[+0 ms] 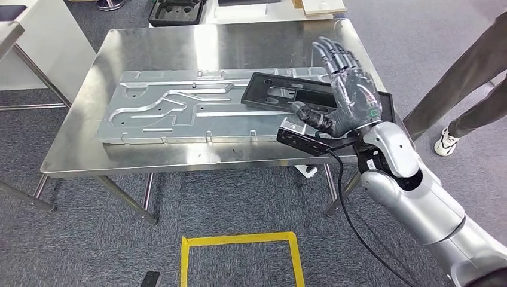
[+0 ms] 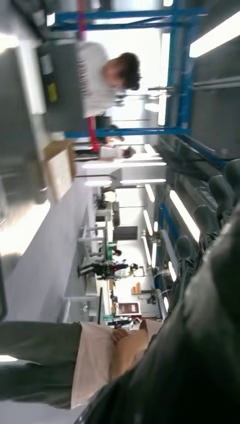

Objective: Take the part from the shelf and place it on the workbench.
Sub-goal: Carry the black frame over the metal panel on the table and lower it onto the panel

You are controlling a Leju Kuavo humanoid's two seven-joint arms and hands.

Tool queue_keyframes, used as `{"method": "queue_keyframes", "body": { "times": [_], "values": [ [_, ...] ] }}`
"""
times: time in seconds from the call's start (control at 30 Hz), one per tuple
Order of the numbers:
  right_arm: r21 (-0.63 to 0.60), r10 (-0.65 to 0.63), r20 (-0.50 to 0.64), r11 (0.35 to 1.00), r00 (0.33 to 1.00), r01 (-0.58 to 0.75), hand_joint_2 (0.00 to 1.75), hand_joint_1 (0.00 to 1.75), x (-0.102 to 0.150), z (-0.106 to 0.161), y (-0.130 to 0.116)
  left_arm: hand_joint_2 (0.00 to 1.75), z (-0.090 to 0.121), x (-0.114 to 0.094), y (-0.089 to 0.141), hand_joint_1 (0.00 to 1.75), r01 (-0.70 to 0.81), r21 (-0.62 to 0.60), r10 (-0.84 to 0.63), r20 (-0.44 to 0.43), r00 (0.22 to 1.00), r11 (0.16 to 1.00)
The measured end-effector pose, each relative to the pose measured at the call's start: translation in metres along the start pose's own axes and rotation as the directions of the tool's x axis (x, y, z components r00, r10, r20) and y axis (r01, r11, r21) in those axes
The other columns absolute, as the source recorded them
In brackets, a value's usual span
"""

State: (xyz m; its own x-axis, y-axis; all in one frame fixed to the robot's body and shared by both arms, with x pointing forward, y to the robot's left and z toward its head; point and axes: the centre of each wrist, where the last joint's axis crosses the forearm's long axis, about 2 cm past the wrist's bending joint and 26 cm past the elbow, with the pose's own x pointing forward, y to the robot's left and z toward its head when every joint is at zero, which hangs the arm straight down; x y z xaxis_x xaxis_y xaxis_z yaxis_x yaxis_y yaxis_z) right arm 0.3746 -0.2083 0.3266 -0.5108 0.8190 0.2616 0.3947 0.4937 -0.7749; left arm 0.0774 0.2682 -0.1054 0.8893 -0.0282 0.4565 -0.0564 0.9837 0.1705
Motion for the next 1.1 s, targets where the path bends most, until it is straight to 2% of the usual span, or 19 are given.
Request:
{"method": "queue_keyframes", "body": {
  "times": [0.13,0.27,0.43,0.57,0.77,0.9,1.0,1.03,1.1],
  "values": [
    [-0.149,-0.085,0.021,0.985,0.996,0.087,0.0,0.0,0.003,0.02,-0.013,0.0,0.001,-0.001,-0.004,0.0,-0.013,-0.002,0.013,-0.012,1.0,1.0],
    [-0.29,-0.16,0.027,0.943,0.987,0.161,0.0,0.0,0.001,0.065,-0.017,0.0,0.003,-0.003,-0.007,0.0,-0.017,0.007,0.017,-0.045,0.999,1.0],
    [-0.368,-0.271,0.014,0.894,0.963,0.257,0.0,0.0,-0.005,0.116,-0.015,0.0,0.004,-0.003,-0.01,0.0,-0.035,0.01,0.036,-0.052,0.998,0.999],
    [-0.412,-0.407,0.044,0.824,0.912,0.388,0.0,0.0,-0.007,0.149,-0.013,0.0,0.005,-0.003,-0.015,0.0,-0.044,0.013,0.044,-0.042,0.998,0.999],
    [-0.479,-0.554,-0.052,0.744,0.831,0.467,0.0,0.0,-0.012,0.201,0.007,0.0,0.007,-0.006,-0.017,0.0,-0.049,0.026,0.051,-0.06,0.997,0.998],
    [-0.495,-0.595,-0.158,0.738,0.788,0.458,0.0,0.0,-0.015,0.23,0.025,0.0,0.006,-0.005,-0.017,0.0,-0.064,0.038,0.066,-0.067,0.996,0.997],
    [-0.521,-0.651,-0.244,0.713,0.719,0.469,0.0,0.0,-0.019,0.252,0.041,0.0,0.006,-0.003,-0.018,0.0,-0.076,0.047,0.08,-0.068,0.995,0.996],
    [-0.529,-0.69,-0.277,0.69,0.668,0.493,0.0,0.0,-0.022,0.259,0.048,0.0,0.006,-0.003,-0.018,0.0,-0.08,0.049,0.083,-0.066,0.994,0.996],
    [-0.551,-0.791,-0.351,0.607,0.501,0.573,0.0,0.0,-0.027,0.273,0.065,0.0,0.006,-0.003,-0.019,0.0,-0.087,0.054,0.091,-0.061,0.994,0.995]
  ]
}}
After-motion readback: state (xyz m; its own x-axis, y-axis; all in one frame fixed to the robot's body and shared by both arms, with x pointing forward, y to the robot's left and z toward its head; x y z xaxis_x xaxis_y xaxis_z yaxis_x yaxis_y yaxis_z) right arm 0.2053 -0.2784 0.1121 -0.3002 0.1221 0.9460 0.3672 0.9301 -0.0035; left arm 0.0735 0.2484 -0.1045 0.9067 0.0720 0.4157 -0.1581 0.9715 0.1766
